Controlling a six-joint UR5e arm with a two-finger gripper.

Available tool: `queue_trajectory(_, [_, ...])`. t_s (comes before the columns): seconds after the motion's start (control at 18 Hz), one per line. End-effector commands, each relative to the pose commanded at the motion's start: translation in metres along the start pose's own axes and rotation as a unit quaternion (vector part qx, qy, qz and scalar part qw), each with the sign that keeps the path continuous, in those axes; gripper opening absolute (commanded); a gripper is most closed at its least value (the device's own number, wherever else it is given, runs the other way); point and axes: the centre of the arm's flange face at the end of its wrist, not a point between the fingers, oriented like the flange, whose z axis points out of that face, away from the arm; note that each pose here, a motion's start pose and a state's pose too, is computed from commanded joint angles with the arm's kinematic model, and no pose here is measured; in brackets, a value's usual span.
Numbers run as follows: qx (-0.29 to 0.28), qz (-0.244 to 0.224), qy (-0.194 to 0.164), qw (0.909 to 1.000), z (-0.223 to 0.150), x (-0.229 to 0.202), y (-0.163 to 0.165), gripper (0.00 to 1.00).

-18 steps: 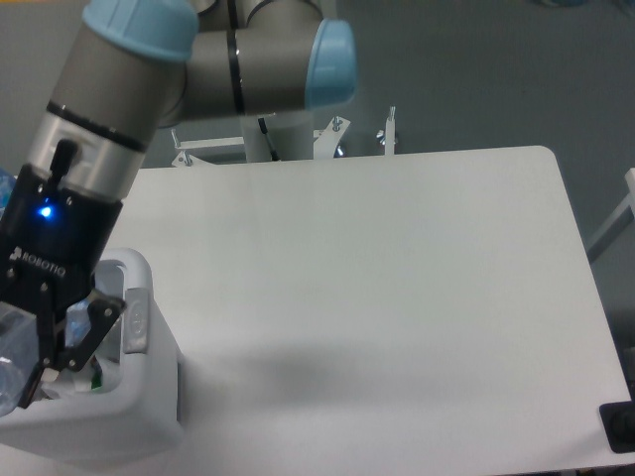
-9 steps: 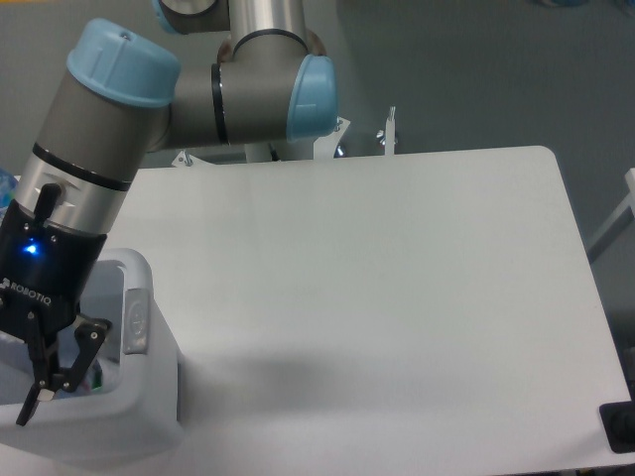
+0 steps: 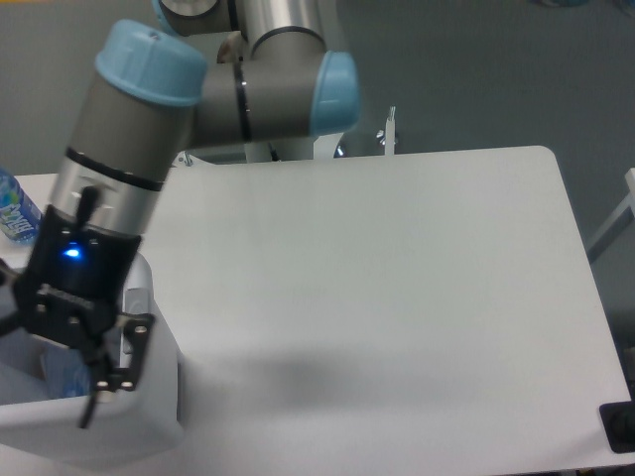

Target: Place the trash in the trash can

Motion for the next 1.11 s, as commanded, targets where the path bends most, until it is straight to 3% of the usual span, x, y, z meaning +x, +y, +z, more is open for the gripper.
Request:
queue_trajectory(0.11, [0.004, 0.013, -0.061, 0.9981, -0.015, -0.028, -0.004, 1.0])
queue_trajectory(0.33, [0.007, 0.024, -0.133, 0.9908, -0.049, -0.082, -0.011, 1.0])
queue_trajectory(0.5, [-0.014, 0.053, -0.156, 0.9862, -0.076, -0.118, -0.002, 1.0])
queue_trajectory(0.72, [-0.088, 0.135, -0.16, 0.9739, -0.106, -0.146, 0.02, 1.0])
queue_trajectory(0.94, [-0.161, 0.205, -0.158, 0.9526, -0.121, -0.167, 0.038, 1.0])
queue_trajectory(1.11, [-0.239, 0.271, -0.192, 0.9127, -0.129, -0.177, 0.052, 1.0])
